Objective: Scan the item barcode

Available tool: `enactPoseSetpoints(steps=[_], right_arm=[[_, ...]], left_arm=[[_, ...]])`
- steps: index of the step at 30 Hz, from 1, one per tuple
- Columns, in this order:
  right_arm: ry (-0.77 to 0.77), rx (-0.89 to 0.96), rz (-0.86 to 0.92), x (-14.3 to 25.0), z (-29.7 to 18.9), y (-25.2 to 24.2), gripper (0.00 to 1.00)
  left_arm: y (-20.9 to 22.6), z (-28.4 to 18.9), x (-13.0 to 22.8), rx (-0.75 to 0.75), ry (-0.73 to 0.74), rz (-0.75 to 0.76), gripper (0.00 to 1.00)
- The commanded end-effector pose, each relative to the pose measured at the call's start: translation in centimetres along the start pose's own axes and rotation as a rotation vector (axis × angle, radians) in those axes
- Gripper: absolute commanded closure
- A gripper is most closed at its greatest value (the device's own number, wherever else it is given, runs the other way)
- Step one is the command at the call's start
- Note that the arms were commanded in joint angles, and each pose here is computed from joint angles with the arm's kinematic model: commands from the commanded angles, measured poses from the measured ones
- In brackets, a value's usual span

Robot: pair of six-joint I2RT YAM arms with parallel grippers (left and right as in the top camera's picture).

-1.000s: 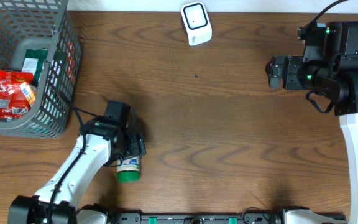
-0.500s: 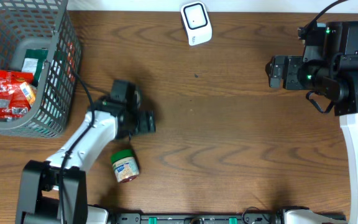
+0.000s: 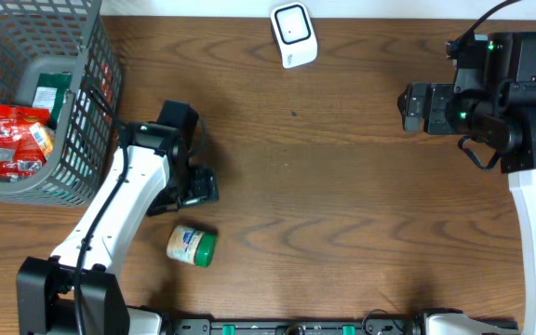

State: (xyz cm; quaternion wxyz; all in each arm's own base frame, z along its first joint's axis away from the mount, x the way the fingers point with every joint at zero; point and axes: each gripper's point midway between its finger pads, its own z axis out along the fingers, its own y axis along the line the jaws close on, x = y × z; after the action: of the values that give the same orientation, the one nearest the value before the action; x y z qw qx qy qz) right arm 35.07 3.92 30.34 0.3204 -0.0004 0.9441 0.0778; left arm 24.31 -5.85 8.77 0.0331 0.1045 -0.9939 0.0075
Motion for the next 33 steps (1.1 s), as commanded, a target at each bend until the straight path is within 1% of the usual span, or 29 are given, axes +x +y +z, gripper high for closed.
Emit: enactPoseSetpoints(steps=[1,4,7,16,19,21,24,25,28,30,32,33], right_arm=[[-0.007,-0.002,-0.004,-0.3,-0.1,0.0,0.01],[-0.006,-0.002,-0.004,-0.3,-0.1,0.0,0.01],[-0.006,-0.002,-0.004,-0.3,-0.1,0.0,0.01],[-0.006,-0.002,-0.004,-0.3,-0.1,0.0,0.01],[-0.006,-0.002,-0.004,-0.3,-0.1,0.0,0.01],[-0.006,-0.002,-0.004,-0.3,-0.1,0.0,0.01],[-0.006,-0.002,-0.004,-0.3,-0.1,0.0,0.01],[-0.006,-0.002,-0.004,-0.3,-0.1,0.0,0.01],[-0.006,-0.002,-0.004,-0.3,-0.1,0.0,0.01],[-0.006,-0.002,-0.004,-0.3,-0.1,0.0,0.01],[-0.006,-0.002,-0.004,-0.3,-0.1,0.0,0.01],[-0.006,-0.002,-0.004,-0.3,-0.1,0.0,0.01]], left_arm=[[1.7,0.7,1.2,-0.066,0.028,0.034,0.10],[1.9,1.3,1.6,-0.074,0.043,0.012,0.10],[2.1,1.2,2.1,-0.081,0.058,-0.052,0.10],[2.8,2.0,3.9,-0.114,0.120,-0.115,0.10],[1.9,2.2,4.8,-0.060,0.165,-0.136,0.10],[1.2,1.9,4.9,-0.011,0.171,-0.199,0.10],[1.5,1.2,4.2,0.016,0.126,-0.295,0.10],[1.9,0.7,3.8,0.024,0.098,-0.367,0.10],[2.9,0.0,3.8,0.022,0.072,-0.510,0.10],[3.2,-0.3,4.4,0.010,0.087,-0.599,0.10],[3.6,-0.4,5.7,-0.027,0.127,-0.721,0.09],[3.7,-0.5,6.6,-0.056,0.154,-0.790,0.06]])
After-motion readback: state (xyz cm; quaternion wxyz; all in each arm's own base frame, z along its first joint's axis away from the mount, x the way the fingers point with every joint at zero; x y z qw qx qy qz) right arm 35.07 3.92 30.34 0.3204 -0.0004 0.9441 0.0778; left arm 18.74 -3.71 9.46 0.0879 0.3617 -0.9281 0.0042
